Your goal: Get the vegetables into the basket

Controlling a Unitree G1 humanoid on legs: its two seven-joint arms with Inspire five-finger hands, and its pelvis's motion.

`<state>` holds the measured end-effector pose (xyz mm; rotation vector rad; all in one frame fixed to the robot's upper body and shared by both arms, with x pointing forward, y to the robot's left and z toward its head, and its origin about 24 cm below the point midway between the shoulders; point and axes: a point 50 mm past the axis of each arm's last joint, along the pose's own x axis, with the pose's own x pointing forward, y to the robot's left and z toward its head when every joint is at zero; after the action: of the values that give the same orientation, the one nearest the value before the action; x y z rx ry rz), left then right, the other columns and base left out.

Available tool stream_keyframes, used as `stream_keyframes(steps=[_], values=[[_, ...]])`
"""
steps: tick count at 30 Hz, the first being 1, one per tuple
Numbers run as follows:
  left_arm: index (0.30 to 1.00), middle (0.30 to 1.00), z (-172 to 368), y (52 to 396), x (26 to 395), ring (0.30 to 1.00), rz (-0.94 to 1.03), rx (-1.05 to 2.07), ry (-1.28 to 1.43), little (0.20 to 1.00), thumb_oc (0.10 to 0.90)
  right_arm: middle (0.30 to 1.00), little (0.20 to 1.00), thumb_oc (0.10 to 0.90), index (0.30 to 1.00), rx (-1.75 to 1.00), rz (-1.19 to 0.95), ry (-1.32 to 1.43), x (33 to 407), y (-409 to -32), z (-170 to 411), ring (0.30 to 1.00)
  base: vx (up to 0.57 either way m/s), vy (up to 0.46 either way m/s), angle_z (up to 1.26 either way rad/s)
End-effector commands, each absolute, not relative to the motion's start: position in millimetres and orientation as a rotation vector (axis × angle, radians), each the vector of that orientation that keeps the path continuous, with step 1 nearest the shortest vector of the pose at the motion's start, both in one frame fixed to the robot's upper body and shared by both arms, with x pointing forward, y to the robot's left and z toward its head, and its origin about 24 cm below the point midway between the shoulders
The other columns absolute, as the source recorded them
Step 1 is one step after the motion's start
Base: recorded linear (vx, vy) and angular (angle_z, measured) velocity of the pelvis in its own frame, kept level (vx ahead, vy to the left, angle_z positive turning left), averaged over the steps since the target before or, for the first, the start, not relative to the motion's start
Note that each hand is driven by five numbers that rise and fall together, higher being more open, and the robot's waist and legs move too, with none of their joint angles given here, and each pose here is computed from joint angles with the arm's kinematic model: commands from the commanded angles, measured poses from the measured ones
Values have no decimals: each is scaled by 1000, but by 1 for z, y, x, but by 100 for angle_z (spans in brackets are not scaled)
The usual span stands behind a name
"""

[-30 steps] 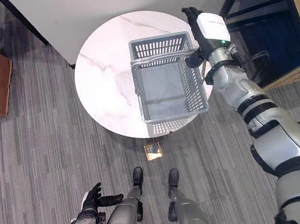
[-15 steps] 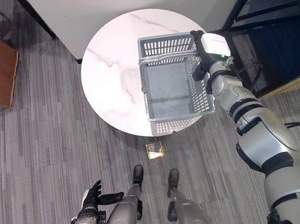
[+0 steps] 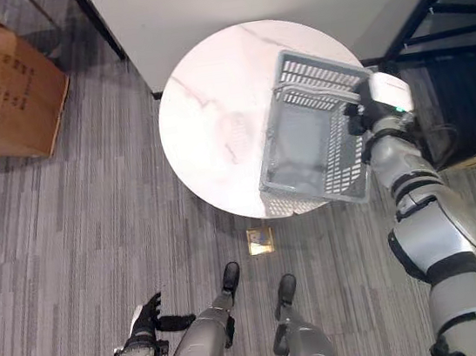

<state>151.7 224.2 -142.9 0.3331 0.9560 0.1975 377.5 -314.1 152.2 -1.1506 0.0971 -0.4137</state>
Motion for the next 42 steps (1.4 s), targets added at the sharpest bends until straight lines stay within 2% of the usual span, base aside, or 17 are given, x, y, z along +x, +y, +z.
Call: stream_keyframes(steps=[1, 6, 14, 27, 35, 42], values=[[1000, 1000, -147, 230, 139, 1000, 199, 356, 992, 1000, 900, 300, 300, 400, 300, -1091, -314, -378, 391, -252, 228, 300, -3, 19, -30], [1000, 1000, -151, 235, 125, 1000, 228, 313, 1040, 1000, 900, 300, 300, 400, 300, -984, -191, -536, 360, -240, 224, 300, 12, -1, -25], [1000, 1000, -157, 237, 103, 1000, 221, 282, 1110, 1000, 900, 300, 300, 400, 300, -1004, -45, -534, 316, -250, 198, 300, 31, 5, -15], [1000, 1000, -161, 235, 86, 1000, 194, 272, 1152, 1000, 900, 300, 300, 400, 300, -1012, -75, -451, 264, -279, 171, 300, 31, 14, -19], [1000, 1000, -161, 237, 84, 1000, 197, 280, 1154, 1000, 900, 300, 300, 400, 300, -1031, -109, -453, 247, -288, 171, 300, -11, 17, -9], [1000, 1000, -157, 240, 97, 1000, 202, 293, 1100, 1000, 900, 300, 300, 400, 300, -1009, -181, -442, 240, -297, 168, 300, -60, 53, -20]])
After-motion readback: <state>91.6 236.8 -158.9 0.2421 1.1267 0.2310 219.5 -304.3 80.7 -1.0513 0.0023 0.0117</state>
